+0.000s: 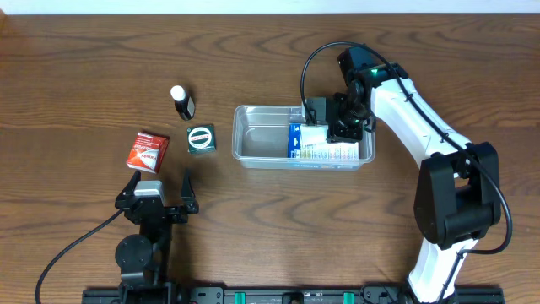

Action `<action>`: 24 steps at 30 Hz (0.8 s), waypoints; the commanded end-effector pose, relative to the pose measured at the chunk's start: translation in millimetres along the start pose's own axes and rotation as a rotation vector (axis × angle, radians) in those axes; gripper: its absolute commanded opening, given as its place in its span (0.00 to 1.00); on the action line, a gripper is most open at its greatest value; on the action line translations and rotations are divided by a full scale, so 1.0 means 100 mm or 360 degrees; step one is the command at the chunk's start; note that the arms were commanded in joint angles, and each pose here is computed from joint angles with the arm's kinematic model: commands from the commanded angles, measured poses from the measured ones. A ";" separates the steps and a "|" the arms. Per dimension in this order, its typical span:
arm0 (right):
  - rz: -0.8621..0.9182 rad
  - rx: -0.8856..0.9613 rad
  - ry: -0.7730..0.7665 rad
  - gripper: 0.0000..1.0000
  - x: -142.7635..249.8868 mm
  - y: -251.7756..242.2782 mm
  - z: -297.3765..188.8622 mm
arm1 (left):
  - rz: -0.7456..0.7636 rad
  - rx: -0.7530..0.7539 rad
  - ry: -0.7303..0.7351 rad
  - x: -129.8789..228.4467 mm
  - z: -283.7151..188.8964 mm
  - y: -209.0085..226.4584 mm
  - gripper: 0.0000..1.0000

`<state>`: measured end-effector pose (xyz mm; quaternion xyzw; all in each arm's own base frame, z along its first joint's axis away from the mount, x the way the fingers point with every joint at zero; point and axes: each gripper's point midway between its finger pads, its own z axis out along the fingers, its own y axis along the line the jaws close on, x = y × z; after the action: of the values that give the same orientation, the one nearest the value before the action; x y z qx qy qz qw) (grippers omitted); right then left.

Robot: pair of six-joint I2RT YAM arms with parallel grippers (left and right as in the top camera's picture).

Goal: Pack container
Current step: 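Carry the white box with right gripper and lower it beside blue box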

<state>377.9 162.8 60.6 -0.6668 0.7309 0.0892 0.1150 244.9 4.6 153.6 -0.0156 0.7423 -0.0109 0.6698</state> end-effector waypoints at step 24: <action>0.0020 0.0127 -0.0102 0.42 -0.42 0.16 -0.43 | 0.0017 0.0013 0.0082 0.17 0.01 -0.01 0.98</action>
<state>369.1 185.6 105.6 -0.6738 0.7178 0.0736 0.1592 244.9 4.6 153.6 -0.0156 0.7423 -0.0109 0.6698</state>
